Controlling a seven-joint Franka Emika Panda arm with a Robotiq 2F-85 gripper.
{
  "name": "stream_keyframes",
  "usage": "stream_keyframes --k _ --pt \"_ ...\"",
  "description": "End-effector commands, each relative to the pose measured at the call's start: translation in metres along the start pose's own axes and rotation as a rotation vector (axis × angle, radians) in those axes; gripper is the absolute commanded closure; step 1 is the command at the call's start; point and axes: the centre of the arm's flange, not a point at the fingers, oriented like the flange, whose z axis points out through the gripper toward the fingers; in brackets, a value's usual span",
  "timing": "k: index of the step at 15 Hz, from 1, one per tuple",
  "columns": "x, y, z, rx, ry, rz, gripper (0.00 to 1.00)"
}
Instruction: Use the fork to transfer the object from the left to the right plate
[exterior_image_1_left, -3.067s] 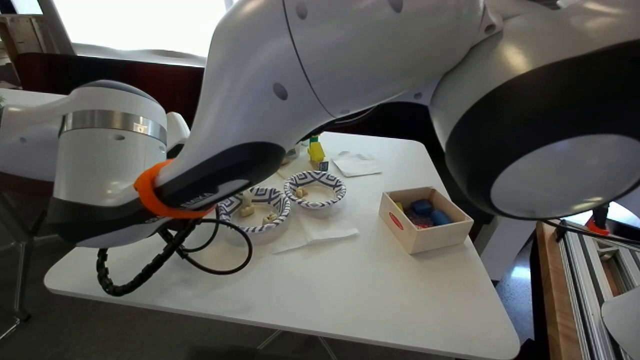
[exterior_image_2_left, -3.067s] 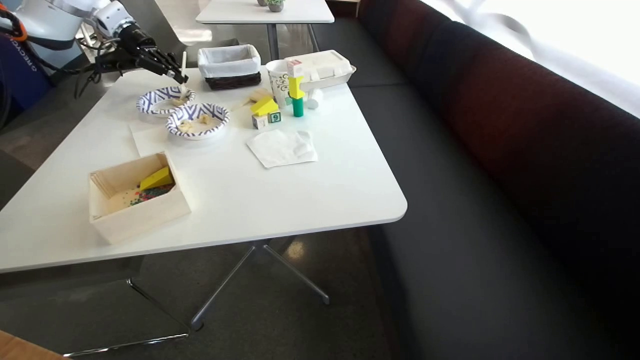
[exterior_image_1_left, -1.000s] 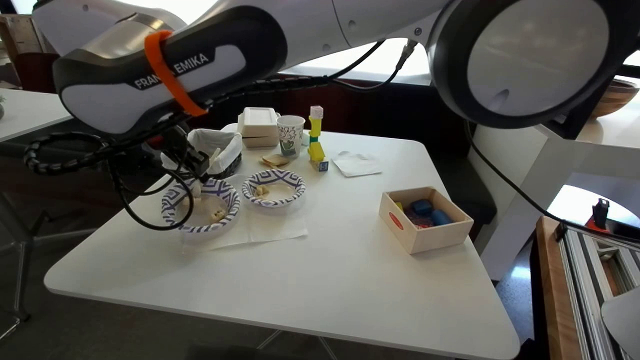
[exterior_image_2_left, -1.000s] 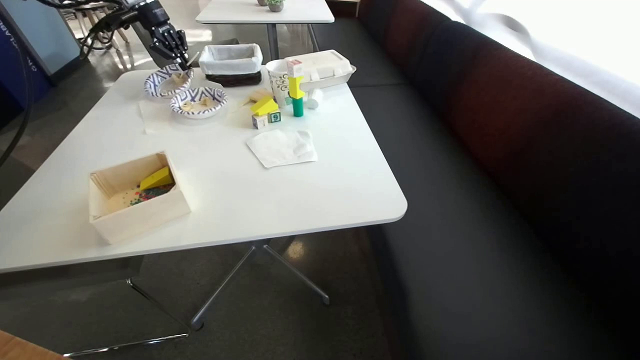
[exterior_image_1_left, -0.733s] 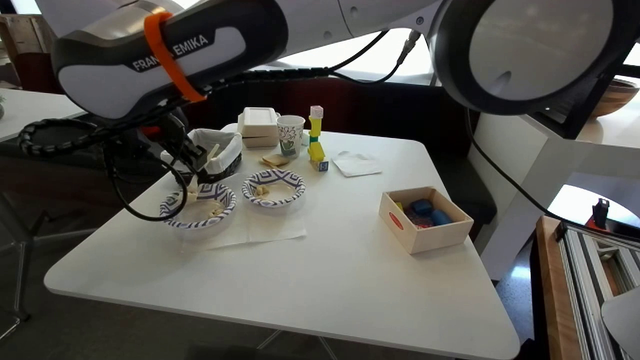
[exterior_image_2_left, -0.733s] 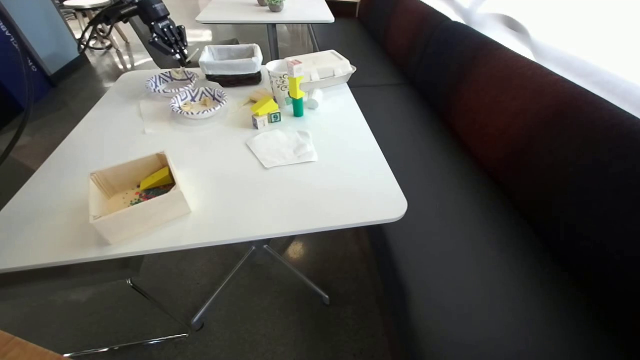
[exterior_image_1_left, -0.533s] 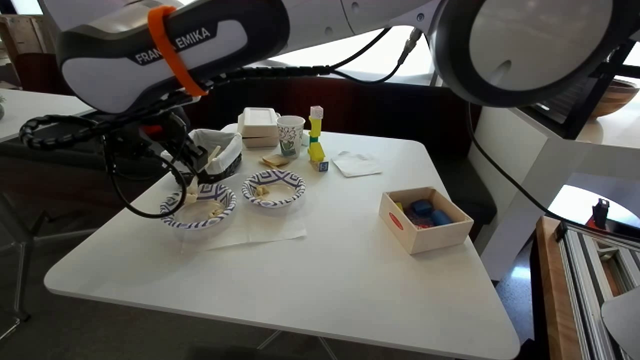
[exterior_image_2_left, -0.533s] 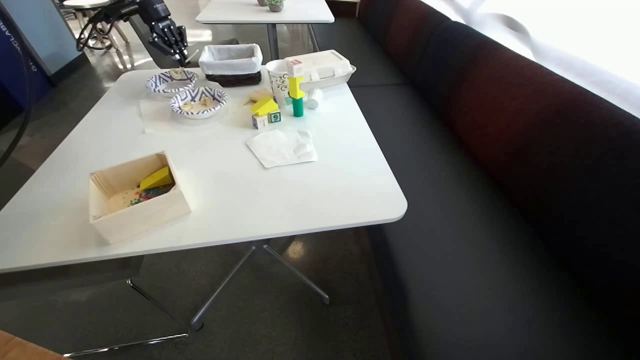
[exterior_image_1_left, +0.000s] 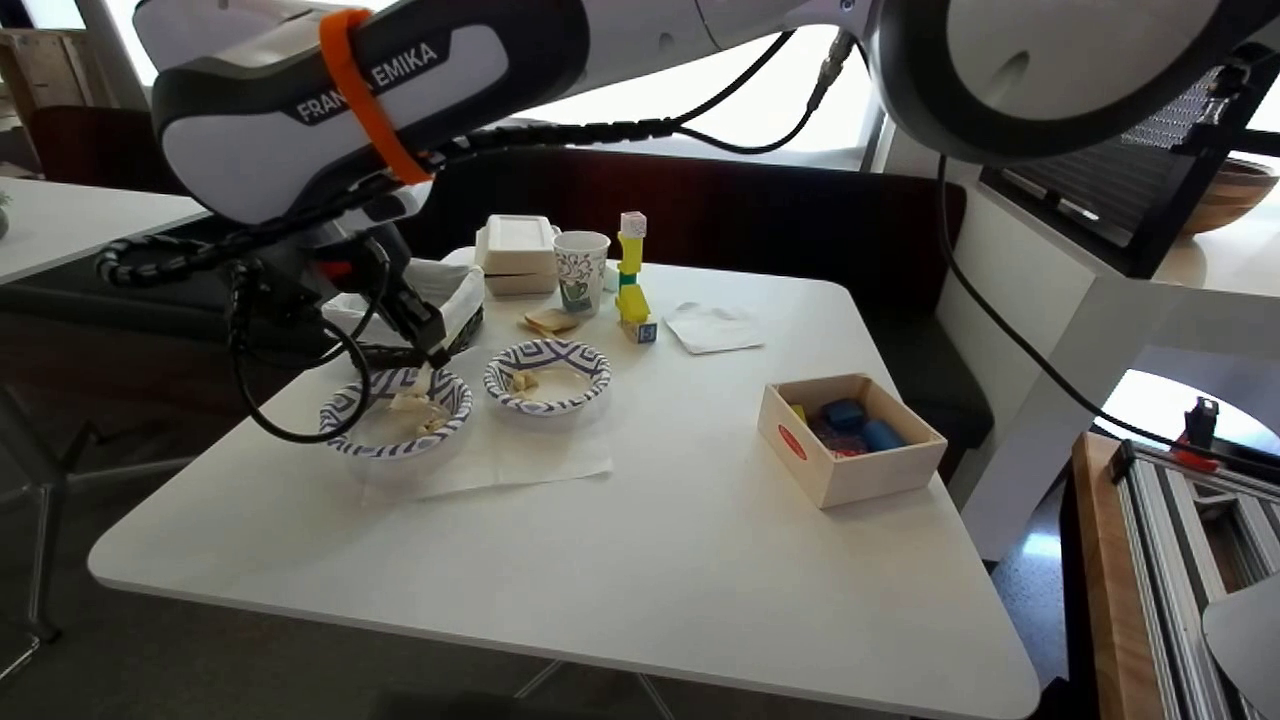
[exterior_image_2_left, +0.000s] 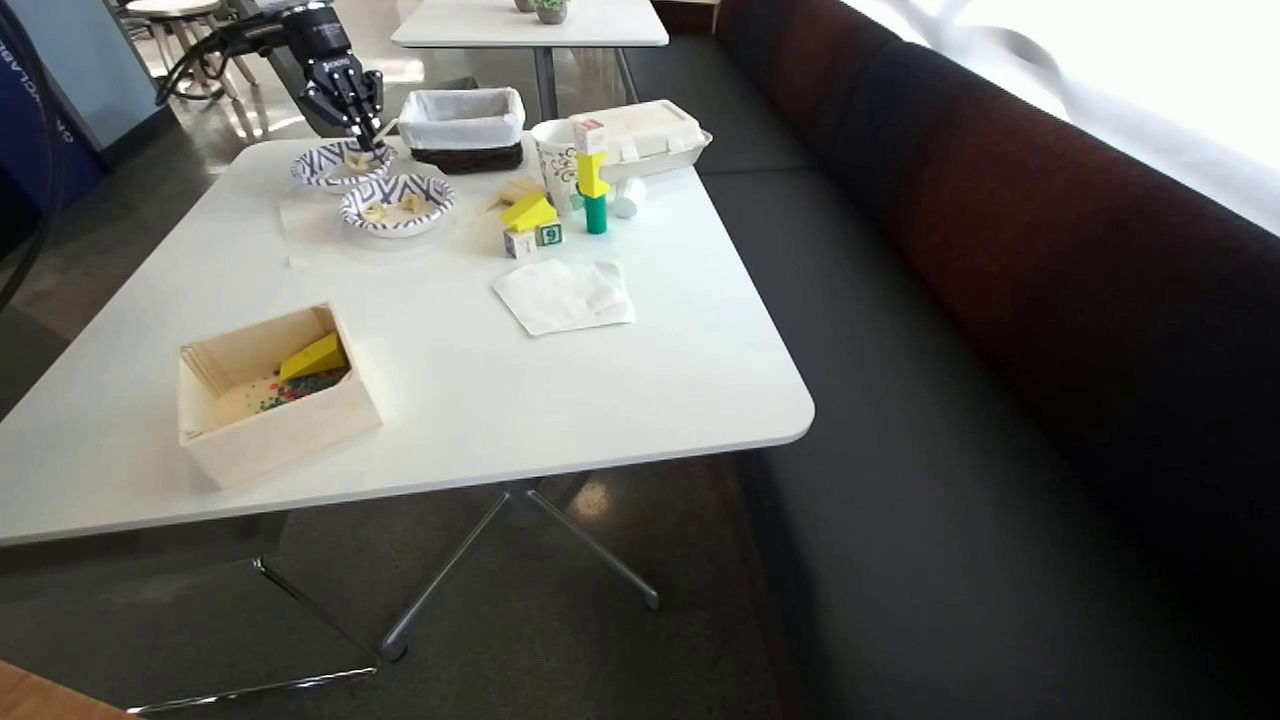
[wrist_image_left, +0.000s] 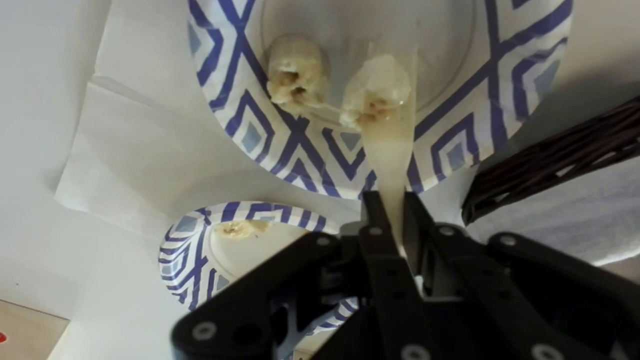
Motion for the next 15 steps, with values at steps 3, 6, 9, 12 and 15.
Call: stream_keyframes --k 3,6,9,12,15 --pt "0.001 0.001 -0.002 -0.002 0.001 0.005 0.97" --pt "0.009 0.01 -0.012 0.057 -0.025 -0.084 0.97" --pt "0.03 0.022 -0.019 0.133 -0.071 -0.157 0.97" --pt "0.053 0.029 -0.02 0.172 -0.126 -0.229 0.97" --pt "0.067 0.04 -0.015 0.181 -0.216 -0.358 0.97"
